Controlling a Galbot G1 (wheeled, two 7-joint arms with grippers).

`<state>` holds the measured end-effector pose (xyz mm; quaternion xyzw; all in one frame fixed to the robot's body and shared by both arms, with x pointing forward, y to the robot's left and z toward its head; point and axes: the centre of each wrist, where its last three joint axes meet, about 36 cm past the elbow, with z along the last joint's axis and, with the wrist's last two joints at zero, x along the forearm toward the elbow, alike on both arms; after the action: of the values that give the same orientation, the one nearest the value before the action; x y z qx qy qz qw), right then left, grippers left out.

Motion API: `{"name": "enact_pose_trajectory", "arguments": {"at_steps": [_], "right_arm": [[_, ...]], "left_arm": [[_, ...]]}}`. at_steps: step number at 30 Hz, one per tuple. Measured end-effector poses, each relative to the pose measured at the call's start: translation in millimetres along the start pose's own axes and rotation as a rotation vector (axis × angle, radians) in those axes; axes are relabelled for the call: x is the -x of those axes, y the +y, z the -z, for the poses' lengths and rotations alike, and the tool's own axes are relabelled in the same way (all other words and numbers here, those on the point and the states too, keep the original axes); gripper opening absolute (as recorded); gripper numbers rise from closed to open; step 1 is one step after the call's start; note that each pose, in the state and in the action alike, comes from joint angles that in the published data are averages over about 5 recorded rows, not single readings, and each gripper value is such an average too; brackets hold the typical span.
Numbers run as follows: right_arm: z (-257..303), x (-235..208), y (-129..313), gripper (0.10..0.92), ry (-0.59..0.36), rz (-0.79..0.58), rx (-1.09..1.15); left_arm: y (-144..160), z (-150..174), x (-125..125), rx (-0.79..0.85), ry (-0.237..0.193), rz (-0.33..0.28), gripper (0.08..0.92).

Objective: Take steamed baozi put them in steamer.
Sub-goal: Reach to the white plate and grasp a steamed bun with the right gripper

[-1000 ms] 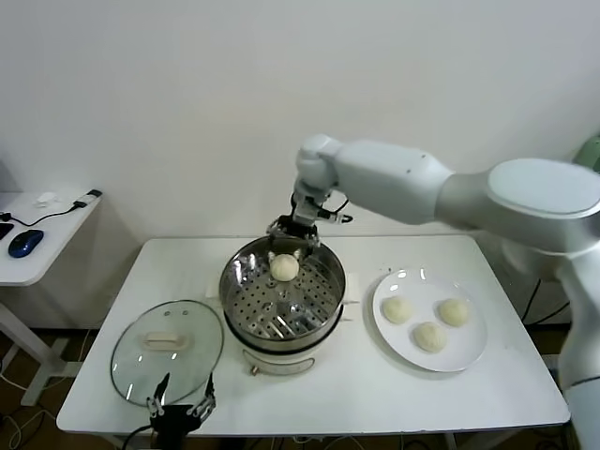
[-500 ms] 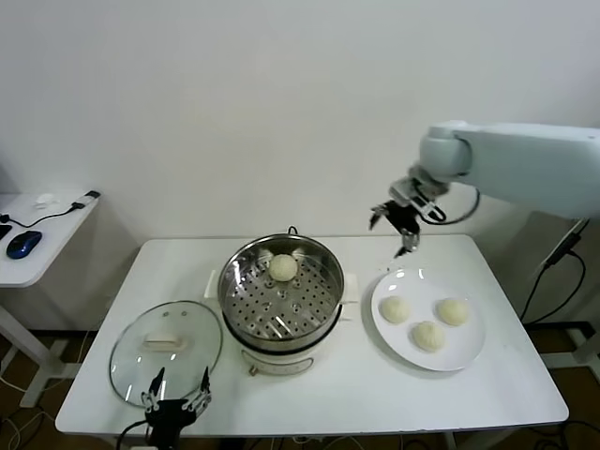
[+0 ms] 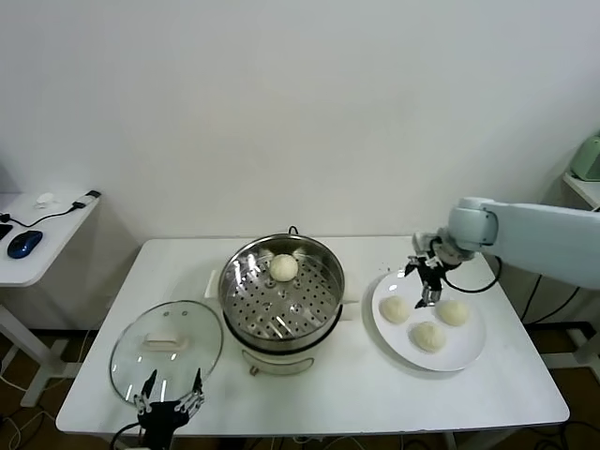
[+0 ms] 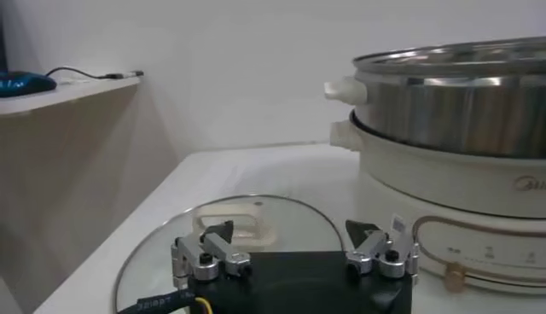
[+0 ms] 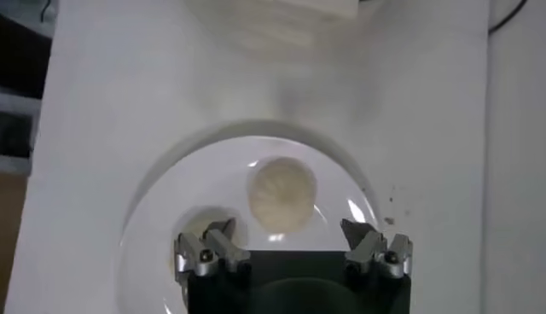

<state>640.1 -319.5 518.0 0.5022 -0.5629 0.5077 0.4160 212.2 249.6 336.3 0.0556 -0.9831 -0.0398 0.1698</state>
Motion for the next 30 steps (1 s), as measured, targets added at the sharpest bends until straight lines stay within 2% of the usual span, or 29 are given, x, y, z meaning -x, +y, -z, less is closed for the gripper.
{"name": "enact_pose_trajectory", "arguments": {"at_steps": [12,17,30], "right_arm": [[-2,55,-4,0.820,0.015,0.017,0.073],[-1,69,-4,0.755,0.012,0.013,0.094],[-3,64,-8,0.708,-0.028,0.015,0.114]], "left_arm": [[1,-7,-1,0.002,0.016,0.006,0.823],[1,-9,-1,0.004,0.019,0.008,0.823],[0,-8,-3,0.007,0.014,0.004,0.823]]}}
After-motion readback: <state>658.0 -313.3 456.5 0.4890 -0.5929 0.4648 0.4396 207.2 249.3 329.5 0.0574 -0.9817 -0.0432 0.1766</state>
